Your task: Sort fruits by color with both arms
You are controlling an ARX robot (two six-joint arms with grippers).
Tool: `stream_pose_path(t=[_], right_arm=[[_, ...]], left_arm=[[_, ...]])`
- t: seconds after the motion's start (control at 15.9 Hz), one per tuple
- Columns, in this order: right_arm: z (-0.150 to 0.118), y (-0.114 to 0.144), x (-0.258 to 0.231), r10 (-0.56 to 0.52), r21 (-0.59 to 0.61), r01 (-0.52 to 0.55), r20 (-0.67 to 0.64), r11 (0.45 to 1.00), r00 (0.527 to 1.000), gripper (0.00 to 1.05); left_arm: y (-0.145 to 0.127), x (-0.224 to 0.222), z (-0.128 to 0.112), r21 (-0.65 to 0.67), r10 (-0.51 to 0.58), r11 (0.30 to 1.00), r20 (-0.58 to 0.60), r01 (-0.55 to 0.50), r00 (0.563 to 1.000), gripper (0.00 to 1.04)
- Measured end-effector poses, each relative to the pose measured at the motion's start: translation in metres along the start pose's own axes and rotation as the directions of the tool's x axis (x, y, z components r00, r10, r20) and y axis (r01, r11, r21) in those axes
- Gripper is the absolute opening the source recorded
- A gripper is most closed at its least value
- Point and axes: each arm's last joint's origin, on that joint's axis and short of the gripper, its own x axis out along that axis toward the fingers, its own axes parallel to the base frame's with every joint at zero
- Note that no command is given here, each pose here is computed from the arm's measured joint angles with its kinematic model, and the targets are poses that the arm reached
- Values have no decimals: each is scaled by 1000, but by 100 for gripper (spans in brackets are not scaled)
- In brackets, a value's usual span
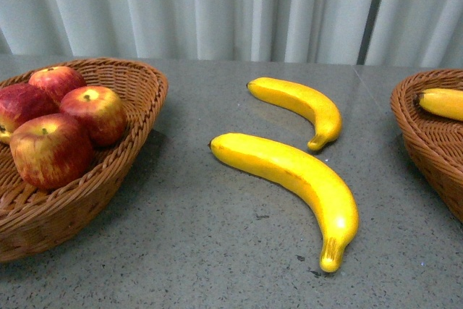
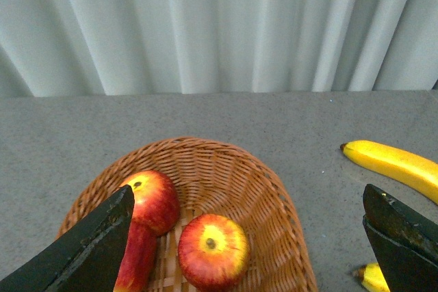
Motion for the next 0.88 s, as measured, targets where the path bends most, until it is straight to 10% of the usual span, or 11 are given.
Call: stream_pose_path(t=[0.38, 0.88], right_arm=[[0, 0, 0, 0, 0, 0, 0, 1000, 1000, 98], [0, 0, 0, 0, 0, 0, 0, 1000, 1000, 98]], left_arm=[[14, -28, -4, -46, 33, 999, 174, -25, 984, 86], [46, -70, -90, -57, 51, 998, 197, -40, 979, 12]])
